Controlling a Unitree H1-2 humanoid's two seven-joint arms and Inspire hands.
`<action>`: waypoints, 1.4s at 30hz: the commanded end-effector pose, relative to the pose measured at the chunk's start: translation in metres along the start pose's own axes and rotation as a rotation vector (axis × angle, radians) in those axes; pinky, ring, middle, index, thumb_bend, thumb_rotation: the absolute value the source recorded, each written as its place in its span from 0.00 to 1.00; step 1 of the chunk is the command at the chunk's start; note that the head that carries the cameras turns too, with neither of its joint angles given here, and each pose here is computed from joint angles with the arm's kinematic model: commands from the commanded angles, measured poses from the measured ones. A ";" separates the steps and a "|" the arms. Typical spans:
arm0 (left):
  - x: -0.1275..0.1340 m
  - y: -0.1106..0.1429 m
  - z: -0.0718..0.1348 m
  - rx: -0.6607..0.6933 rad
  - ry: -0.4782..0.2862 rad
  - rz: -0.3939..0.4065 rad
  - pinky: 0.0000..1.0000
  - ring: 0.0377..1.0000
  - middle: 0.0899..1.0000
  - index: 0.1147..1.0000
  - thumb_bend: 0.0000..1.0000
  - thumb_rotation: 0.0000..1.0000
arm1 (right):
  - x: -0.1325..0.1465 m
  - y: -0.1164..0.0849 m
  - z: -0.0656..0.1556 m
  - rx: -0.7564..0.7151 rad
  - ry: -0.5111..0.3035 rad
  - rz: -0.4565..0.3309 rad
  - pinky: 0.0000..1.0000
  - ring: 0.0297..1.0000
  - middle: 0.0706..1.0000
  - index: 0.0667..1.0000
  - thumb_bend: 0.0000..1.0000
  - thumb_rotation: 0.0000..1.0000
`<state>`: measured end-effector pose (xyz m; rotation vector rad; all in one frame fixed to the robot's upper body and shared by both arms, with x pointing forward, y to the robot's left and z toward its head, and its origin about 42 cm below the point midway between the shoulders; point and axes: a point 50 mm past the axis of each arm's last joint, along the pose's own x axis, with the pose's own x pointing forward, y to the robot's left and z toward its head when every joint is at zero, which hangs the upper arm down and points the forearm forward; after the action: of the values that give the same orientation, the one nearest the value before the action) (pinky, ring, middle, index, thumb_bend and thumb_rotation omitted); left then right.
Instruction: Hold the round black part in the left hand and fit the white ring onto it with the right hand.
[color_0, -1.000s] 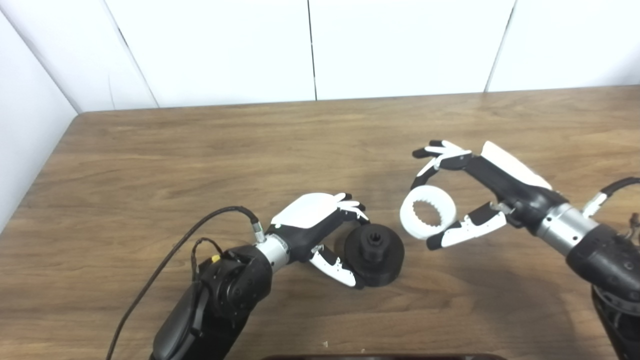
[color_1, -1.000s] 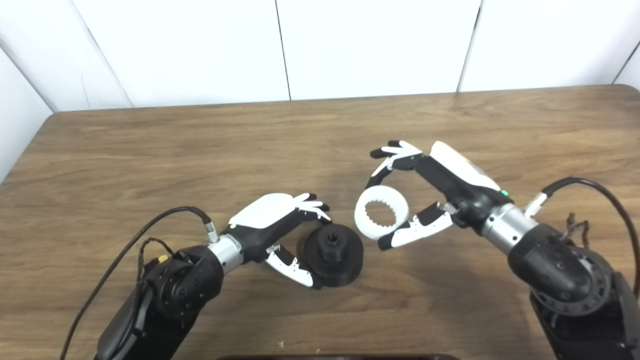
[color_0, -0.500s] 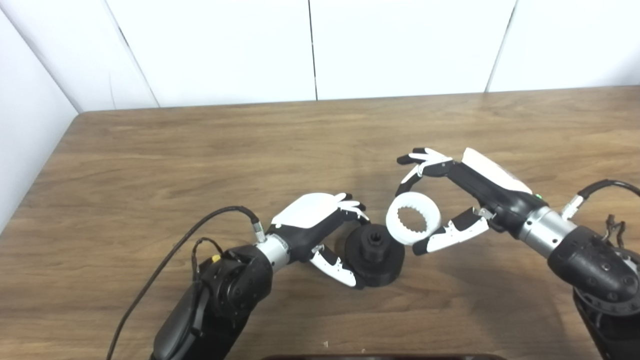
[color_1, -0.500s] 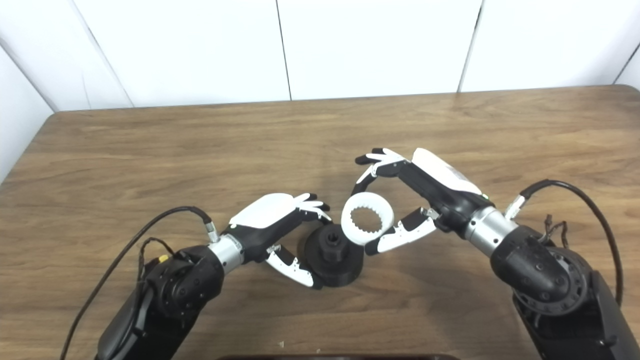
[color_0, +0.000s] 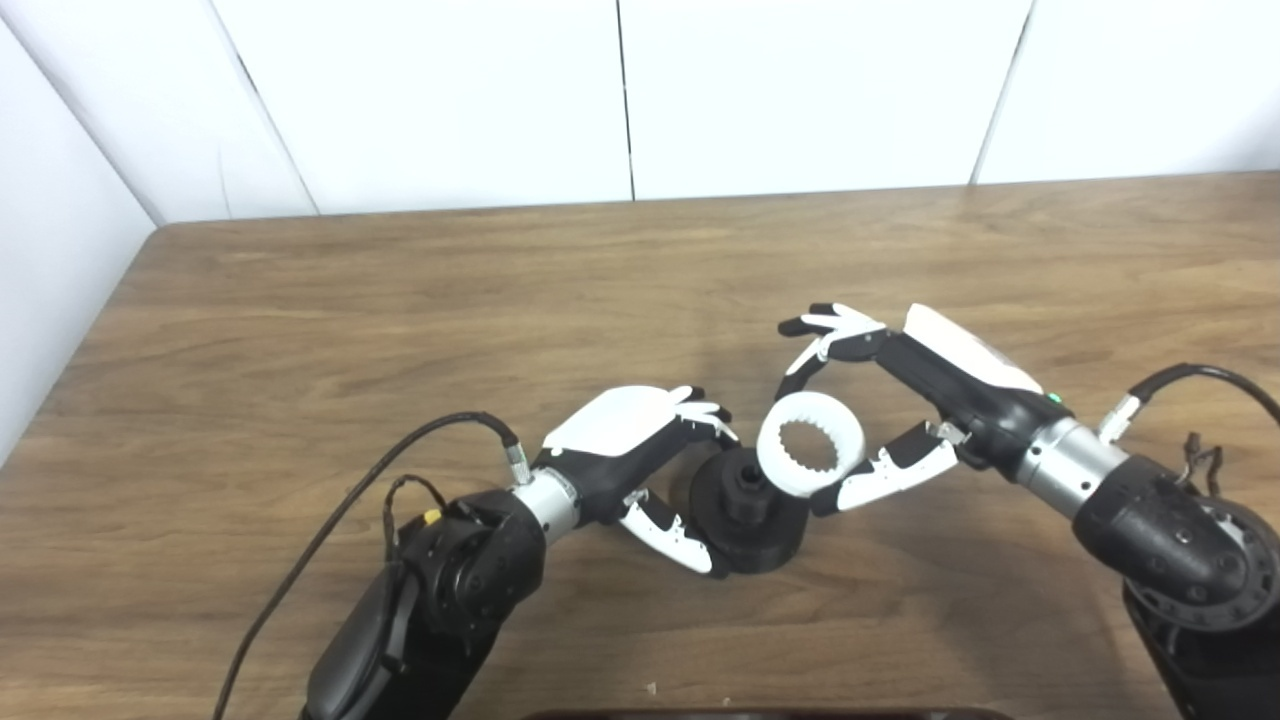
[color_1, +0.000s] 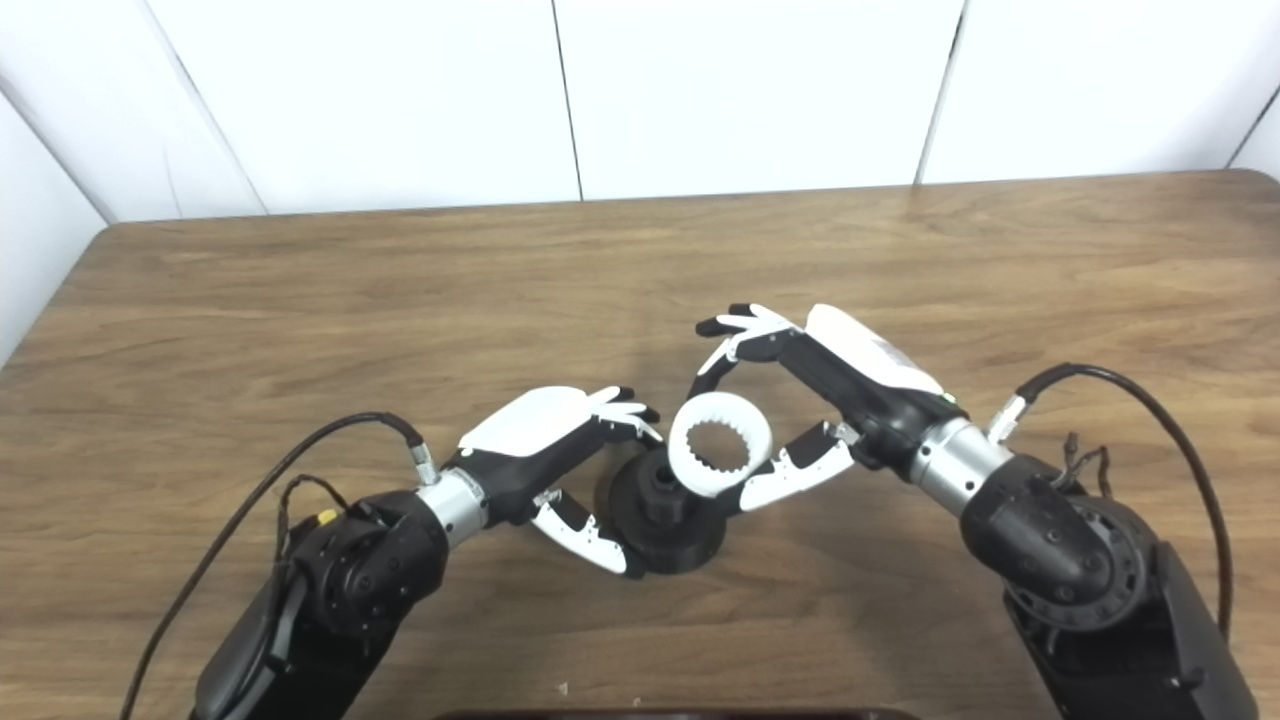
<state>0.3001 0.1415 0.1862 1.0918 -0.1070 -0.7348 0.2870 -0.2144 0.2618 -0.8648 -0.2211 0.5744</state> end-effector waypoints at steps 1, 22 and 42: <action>0.002 0.016 0.005 0.033 -0.018 0.038 0.92 1.00 0.92 0.69 0.88 0.32 | 0.007 -0.012 0.012 -0.042 -0.063 -0.045 0.86 0.98 0.89 0.46 0.52 0.16; 0.004 0.018 0.008 0.031 -0.024 0.038 0.91 1.00 0.92 0.69 0.88 0.32 | 0.025 0.007 0.020 0.006 -0.080 -0.006 0.85 0.99 0.89 0.46 0.52 0.16; 0.002 0.019 0.009 0.035 -0.026 0.038 0.92 1.00 0.92 0.70 0.87 0.32 | 0.022 0.005 0.013 0.001 -0.065 0.010 0.86 0.99 0.89 0.46 0.52 0.16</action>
<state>0.3016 0.1404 0.1882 1.1009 -0.1057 -0.7444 0.2942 -0.1893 0.2484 -0.8267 -0.1986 0.6293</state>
